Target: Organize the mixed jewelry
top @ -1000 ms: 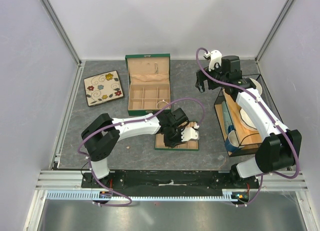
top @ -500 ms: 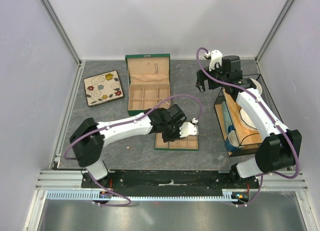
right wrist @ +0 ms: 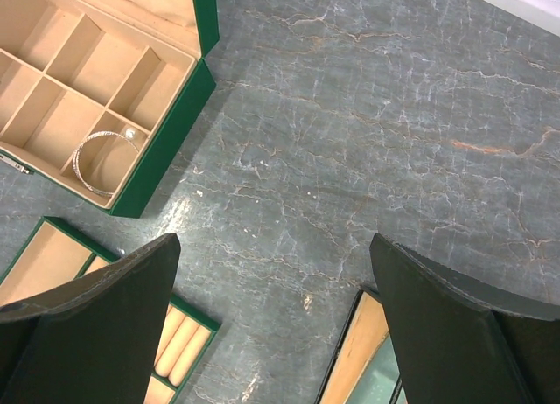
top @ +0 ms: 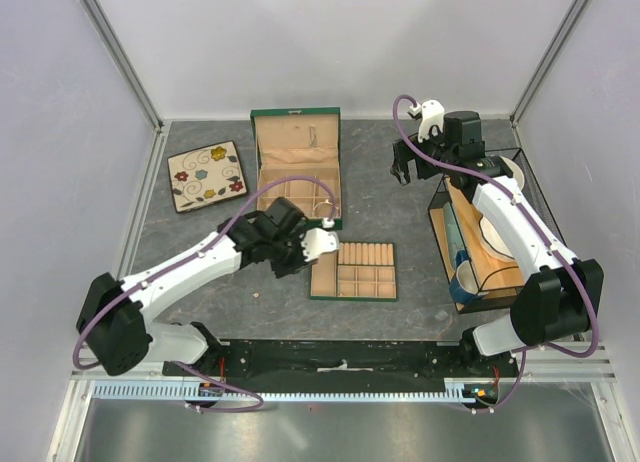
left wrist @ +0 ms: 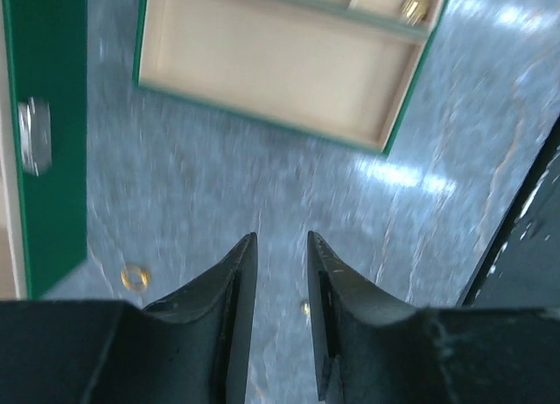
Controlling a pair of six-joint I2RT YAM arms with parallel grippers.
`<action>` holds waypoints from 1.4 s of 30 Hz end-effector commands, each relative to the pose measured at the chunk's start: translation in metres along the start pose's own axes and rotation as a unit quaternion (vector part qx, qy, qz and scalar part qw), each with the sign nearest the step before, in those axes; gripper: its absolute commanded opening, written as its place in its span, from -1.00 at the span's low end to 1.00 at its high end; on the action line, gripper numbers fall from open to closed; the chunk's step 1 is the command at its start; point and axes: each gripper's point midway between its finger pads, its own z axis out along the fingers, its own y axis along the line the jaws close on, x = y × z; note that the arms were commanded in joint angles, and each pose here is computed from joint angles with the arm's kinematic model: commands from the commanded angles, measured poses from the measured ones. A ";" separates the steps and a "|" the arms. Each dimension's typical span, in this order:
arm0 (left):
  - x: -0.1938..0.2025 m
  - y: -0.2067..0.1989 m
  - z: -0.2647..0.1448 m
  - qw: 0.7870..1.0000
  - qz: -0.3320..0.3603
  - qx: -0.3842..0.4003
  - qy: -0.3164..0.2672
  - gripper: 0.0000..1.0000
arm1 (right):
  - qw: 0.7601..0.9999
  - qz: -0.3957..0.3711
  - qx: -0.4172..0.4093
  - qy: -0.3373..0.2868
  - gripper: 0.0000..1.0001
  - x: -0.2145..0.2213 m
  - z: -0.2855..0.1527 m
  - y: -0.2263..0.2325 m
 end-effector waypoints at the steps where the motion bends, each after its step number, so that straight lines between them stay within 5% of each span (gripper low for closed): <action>1: 0.045 0.007 -0.013 0.999 -0.014 -0.011 0.028 -0.25 | 1.000 -0.005 -0.008 -0.019 0.96 -0.009 -0.001 0.002; 14: 0.131 -0.013 0.005 0.996 -0.055 0.018 0.071 -0.25 | 1.000 -0.003 -0.013 -0.013 0.96 -0.004 0.003 0.003; 42: 0.151 -0.019 0.024 0.993 -0.066 0.046 0.089 -0.31 | 1.000 -0.004 -0.008 -0.011 0.96 -0.003 0.003 0.000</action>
